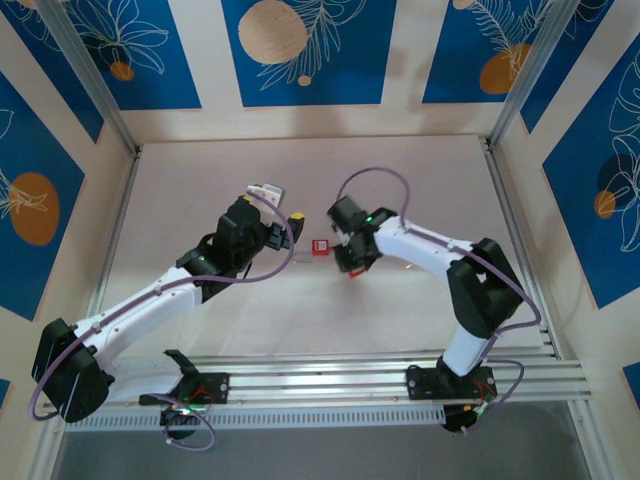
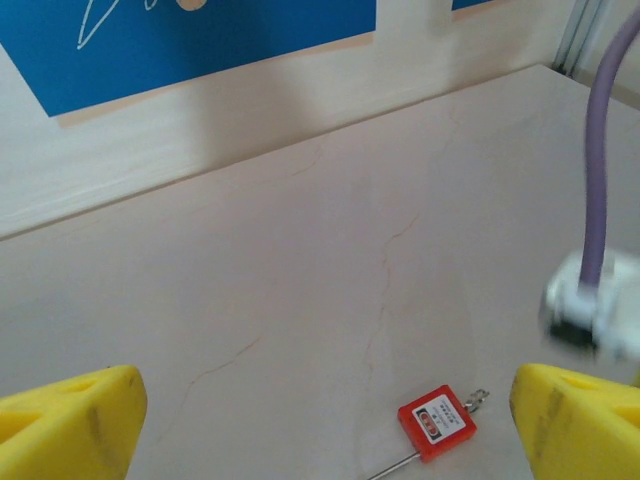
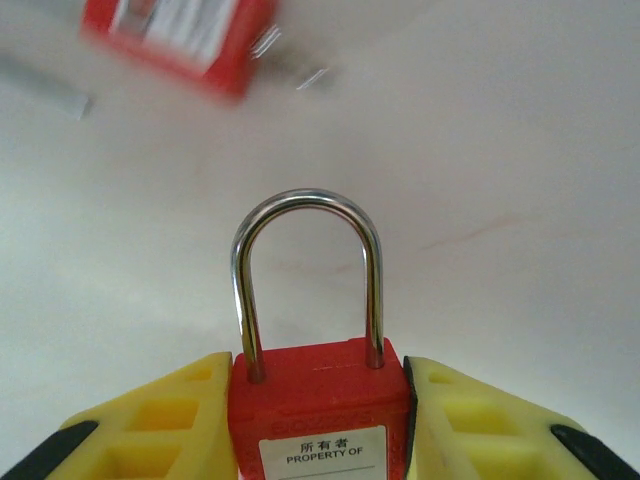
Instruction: Unlock with the key
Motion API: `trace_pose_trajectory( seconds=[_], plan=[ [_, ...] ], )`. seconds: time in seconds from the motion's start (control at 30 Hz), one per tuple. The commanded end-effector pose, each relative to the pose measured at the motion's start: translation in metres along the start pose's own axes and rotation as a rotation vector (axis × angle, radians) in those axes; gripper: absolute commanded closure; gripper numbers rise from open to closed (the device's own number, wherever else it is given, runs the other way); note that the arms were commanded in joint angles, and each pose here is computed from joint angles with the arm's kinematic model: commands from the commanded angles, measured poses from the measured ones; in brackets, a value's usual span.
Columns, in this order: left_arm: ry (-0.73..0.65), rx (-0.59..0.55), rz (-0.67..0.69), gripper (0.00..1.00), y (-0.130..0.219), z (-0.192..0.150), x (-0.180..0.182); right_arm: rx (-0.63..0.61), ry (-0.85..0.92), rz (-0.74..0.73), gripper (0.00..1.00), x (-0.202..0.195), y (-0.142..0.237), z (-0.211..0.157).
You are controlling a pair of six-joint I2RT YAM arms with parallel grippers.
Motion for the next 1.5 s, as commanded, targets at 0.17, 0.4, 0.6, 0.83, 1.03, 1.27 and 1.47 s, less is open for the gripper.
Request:
trace_pose_trajectory(
  seconds=[0.17, 0.4, 0.6, 0.83, 1.03, 1.27, 1.47],
  plan=[
    [-0.006, -0.044, 0.023, 0.07, 0.005, 0.007, 0.004, 0.093, 0.159, 0.052, 0.62, 0.058, -0.027, -0.023],
    [-0.014, -0.038, 0.027, 0.07, 0.004, 0.005, 0.004, 0.063, 0.139, 0.055, 0.42, 0.060, -0.011, -0.028],
    [-0.014, -0.037, 0.026, 0.07, 0.003, 0.005, 0.004, 0.043, 0.141, -0.027, 0.43, 0.055, 0.001, -0.048],
    [-0.015, -0.023, 0.011, 0.07, 0.000, 0.003, 0.002, 0.094, 0.120, 0.002, 0.46, 0.051, -0.006, -0.070],
    [-0.016, -0.018, 0.012, 0.07, -0.001, 0.001, 0.002, 0.104, 0.071, -0.038, 0.41, 0.038, -0.016, -0.071],
    [-0.018, -0.010, 0.009, 0.07, -0.003, 0.000, 0.001, 0.078, -0.074, -0.038, 0.40, 0.005, -0.023, -0.058],
    [-0.018, -0.008, 0.003, 0.07, -0.003, -0.001, 0.000, 0.048, -0.101, 0.027, 0.40, -0.002, -0.009, -0.050]
  ],
)
Point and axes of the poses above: each hand's point on the last joint's axis, 136 mm out from that joint toward the fingers, its own y axis back along the fingers, its own x axis along the line the jaws close on, z = x × y, the point moved 8 cm from there along y, back along the fingers, and after that the axes turned 2 degrees about -y, right-handed, at the moved point
